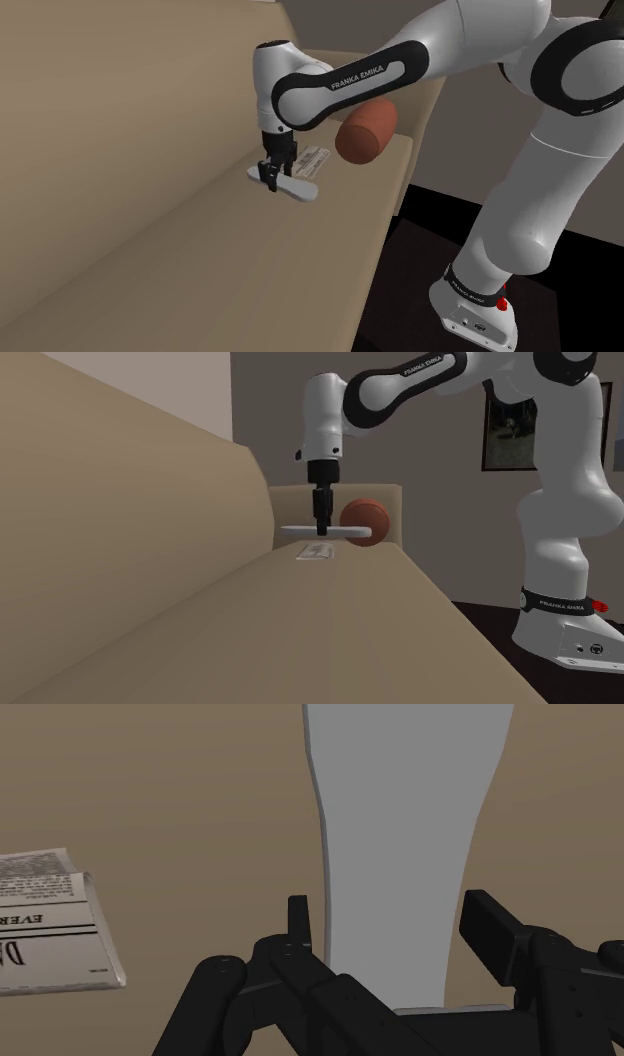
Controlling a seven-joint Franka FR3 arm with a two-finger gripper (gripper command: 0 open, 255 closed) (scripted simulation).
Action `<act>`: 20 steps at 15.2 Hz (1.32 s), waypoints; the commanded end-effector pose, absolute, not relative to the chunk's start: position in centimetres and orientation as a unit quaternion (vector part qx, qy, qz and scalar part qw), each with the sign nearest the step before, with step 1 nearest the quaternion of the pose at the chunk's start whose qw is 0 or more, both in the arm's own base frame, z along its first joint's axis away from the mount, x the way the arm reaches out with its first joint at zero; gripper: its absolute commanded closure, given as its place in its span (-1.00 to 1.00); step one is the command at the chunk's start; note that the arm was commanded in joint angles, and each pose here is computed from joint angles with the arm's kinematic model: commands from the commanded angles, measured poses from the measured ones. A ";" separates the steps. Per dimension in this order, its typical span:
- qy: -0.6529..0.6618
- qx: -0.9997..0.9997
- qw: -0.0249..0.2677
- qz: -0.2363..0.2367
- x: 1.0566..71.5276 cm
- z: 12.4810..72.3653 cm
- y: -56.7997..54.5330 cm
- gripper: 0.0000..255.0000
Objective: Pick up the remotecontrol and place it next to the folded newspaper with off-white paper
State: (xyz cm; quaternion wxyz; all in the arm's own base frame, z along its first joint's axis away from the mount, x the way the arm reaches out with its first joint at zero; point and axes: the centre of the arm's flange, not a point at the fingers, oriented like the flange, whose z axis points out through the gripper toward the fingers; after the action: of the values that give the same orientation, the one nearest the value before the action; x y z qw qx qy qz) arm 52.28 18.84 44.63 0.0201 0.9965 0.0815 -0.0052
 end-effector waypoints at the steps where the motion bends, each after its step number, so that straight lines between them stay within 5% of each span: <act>1: 0.082 0.996 0.020 -0.005 52.1 44.8 16.1 1.00; 20: 0.082 0.996 0.020 -0.005 51.8 37.1 12.5 1.00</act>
State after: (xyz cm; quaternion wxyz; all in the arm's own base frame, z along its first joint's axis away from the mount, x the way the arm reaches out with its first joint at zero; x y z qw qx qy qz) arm 51.75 12.49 37.36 0.0198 0.9964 0.0822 -0.0057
